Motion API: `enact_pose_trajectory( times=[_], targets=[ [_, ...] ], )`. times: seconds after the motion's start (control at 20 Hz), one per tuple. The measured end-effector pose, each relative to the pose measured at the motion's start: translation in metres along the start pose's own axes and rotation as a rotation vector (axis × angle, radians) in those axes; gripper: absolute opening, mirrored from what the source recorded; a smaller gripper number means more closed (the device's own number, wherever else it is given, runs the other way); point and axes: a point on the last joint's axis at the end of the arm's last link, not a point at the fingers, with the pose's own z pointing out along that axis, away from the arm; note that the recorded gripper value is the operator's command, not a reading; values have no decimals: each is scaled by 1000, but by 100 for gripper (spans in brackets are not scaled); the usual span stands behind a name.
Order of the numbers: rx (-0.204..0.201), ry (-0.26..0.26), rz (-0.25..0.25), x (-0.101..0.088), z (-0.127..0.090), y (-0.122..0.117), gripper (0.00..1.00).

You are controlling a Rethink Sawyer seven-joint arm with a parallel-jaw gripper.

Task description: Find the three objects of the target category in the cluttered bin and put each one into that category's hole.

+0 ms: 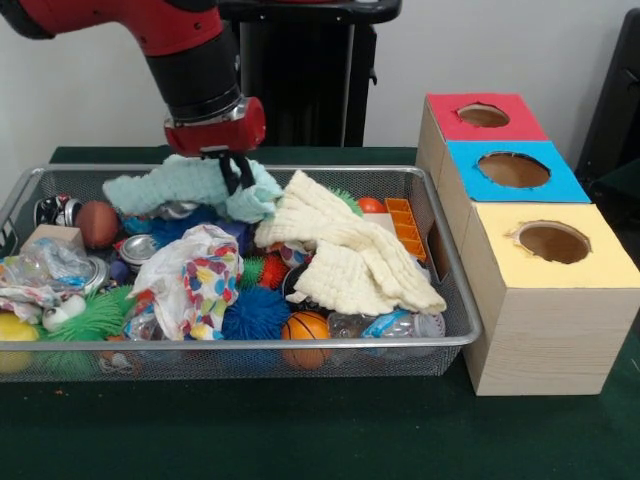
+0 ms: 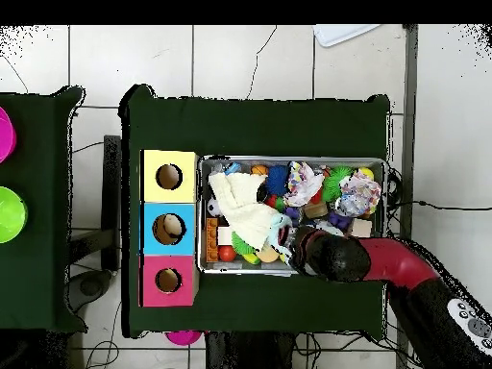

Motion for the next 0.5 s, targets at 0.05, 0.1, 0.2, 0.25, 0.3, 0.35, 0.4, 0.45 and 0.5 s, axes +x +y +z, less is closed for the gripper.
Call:
enact_pose_trajectory(
  times=[0.05,0.1,0.2,0.25,0.3,0.35,0.4,0.45,0.5],
  targets=[
    [-2,5,-2,2,0,3,0],
    [-5,11,-3,4,1,7,0],
    [-11,22,-6,7,2,15,0],
    [-16,31,-7,10,2,20,0],
    [-19,36,-7,12,2,23,0],
    [-21,43,-9,14,2,27,0],
    [-23,47,-11,16,2,30,0],
    [-24,53,-15,19,3,35,0],
    [-25,57,-18,20,3,37,0]
  ],
)
